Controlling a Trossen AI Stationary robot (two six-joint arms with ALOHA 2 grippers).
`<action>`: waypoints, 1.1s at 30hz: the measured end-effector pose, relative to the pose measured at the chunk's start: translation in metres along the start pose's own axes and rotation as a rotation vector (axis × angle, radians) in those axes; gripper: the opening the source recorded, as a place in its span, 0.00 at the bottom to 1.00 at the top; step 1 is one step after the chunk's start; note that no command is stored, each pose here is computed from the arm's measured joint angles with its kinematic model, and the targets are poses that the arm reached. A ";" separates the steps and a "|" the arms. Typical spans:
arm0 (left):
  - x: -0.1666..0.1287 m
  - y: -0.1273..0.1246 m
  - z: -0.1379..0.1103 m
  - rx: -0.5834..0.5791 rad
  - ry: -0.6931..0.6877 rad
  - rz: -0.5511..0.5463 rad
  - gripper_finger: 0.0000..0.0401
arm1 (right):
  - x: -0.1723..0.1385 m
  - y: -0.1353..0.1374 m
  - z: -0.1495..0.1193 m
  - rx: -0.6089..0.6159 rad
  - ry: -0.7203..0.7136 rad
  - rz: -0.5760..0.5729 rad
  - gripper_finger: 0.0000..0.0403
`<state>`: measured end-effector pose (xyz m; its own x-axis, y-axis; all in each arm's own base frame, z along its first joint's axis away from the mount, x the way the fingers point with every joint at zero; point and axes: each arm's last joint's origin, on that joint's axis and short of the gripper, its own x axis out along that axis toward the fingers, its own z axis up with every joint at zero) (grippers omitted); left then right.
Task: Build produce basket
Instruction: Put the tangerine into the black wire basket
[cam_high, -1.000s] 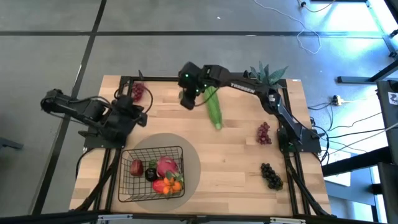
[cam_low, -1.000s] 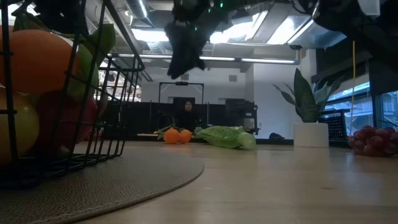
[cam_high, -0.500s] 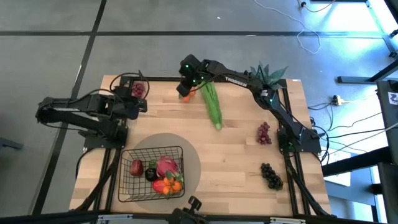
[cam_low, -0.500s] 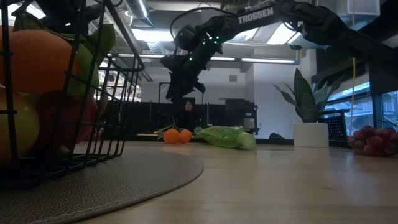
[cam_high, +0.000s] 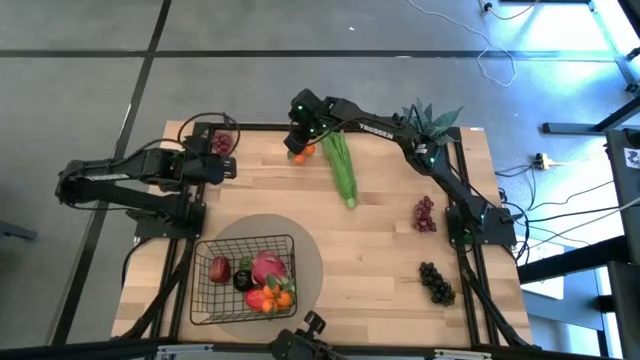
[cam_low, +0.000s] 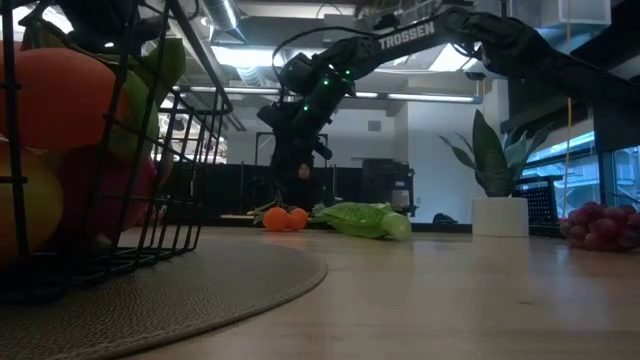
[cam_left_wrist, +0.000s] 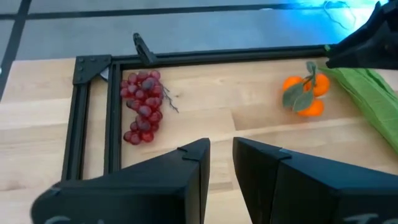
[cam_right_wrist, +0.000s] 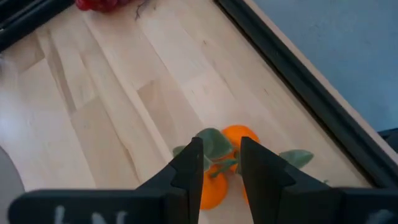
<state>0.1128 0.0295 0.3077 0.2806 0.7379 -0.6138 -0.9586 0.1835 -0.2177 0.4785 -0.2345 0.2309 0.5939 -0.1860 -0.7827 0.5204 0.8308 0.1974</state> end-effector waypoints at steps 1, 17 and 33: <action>0.000 0.000 0.000 -0.002 0.006 0.000 0.15 | 0.000 0.000 0.000 -0.005 0.000 0.000 0.23; 0.001 0.000 0.000 0.020 0.026 -0.005 0.15 | 0.008 -0.004 -0.008 -0.273 0.072 0.043 0.23; 0.001 0.000 0.000 0.020 0.026 -0.005 0.15 | 0.027 -0.026 -0.011 -0.079 0.084 0.060 0.23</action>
<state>0.1129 0.0300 0.3072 0.2862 0.7199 -0.6323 -0.9579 0.1999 -0.2060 0.4739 -0.2551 0.1981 0.5675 -0.0933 -0.8181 0.4335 0.8786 0.2005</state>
